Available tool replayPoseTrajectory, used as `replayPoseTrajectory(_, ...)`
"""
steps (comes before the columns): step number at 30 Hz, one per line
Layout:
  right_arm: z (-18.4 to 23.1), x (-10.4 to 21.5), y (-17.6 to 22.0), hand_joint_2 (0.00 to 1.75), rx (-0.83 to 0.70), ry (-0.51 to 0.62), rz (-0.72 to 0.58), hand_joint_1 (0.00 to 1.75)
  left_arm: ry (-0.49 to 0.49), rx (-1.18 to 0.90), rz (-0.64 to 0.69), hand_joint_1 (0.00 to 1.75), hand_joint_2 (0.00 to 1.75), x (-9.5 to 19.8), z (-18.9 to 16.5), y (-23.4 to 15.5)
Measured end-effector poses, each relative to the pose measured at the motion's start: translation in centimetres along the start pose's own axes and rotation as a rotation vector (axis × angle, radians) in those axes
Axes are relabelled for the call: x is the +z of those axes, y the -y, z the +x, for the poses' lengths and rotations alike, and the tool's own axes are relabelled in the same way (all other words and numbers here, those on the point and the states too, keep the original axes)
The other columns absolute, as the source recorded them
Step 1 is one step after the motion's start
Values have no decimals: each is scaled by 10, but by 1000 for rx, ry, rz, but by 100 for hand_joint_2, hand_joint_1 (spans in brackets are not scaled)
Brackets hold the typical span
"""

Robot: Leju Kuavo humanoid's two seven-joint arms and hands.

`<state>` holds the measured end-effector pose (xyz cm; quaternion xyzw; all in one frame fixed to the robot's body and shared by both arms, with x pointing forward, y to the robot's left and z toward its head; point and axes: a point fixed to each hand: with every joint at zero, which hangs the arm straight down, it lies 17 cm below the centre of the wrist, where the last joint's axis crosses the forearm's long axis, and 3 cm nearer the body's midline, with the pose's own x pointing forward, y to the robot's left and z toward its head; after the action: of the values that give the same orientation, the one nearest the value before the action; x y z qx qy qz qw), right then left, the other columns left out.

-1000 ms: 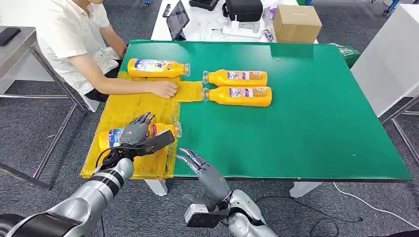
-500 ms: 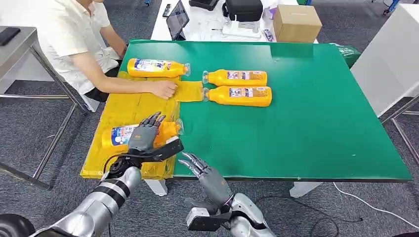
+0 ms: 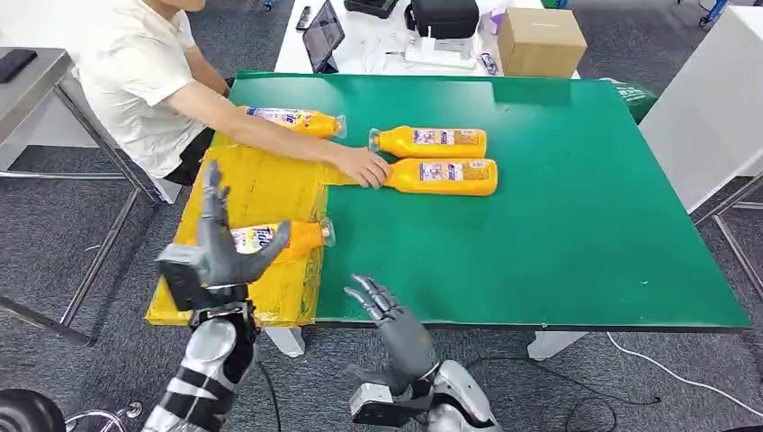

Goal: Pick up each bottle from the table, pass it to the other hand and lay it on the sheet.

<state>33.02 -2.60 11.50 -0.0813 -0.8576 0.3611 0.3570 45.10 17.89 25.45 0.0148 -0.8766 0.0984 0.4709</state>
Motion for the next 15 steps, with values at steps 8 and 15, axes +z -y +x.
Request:
replayPoseTrajectory(8, -39, 10, 64, 175, 166, -76, -155, 0, 11, 91, 80, 0, 175, 15, 26, -26)
replayPoseTrajectory(15, -61, 23, 91, 175, 266, -125, -182, 0, -17, 99, 97, 0, 175, 26, 24, -32)
